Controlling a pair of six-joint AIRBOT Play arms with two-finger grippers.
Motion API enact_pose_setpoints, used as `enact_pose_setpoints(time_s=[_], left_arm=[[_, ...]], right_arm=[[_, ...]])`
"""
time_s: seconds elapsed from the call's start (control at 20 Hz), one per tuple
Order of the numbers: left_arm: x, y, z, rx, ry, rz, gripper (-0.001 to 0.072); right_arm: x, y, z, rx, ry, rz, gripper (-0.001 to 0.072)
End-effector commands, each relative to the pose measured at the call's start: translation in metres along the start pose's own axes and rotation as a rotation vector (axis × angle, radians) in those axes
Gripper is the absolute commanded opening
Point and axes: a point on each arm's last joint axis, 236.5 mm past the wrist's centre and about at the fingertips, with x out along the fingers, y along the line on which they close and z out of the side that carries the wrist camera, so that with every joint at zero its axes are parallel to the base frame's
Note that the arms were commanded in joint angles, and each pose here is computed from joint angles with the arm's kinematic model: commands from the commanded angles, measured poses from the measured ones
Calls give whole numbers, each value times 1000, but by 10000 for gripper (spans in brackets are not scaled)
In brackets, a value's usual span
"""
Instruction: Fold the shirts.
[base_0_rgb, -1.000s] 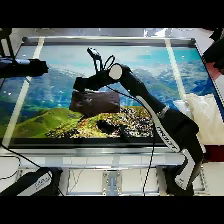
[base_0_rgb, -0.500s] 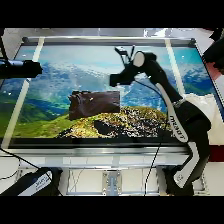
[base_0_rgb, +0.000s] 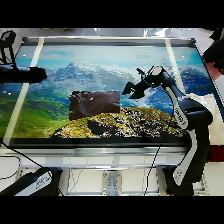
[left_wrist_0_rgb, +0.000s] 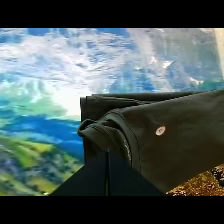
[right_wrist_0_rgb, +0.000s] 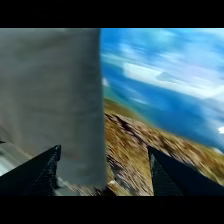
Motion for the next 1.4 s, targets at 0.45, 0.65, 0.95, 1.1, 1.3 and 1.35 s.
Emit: enact_pose_setpoints(time_s=[0.45, 0.65, 0.95, 1.1, 1.3, 1.35], left_arm=[[7, 1, -9, -7, 24, -3, 11], [7, 1, -9, -7, 24, -2, 12], [6, 0, -13, -8, 43, -8, 11], [6, -1, -18, -8, 63, -14, 11], [6, -2, -19, -8, 68, -15, 12], [6, -2, -19, -8, 68, -15, 11]], right_arm=[[96, 70, -33, -27, 68, 133, 376], [71, 102, -34, -65, 77, 204, 13], [-93, 128, 14, -291, -151, 129, 12], [-193, 102, 21, -274, -315, 14, 13], [-318, 60, 0, -214, -508, -107, 12], [-348, 48, -10, -189, -557, -139, 11]])
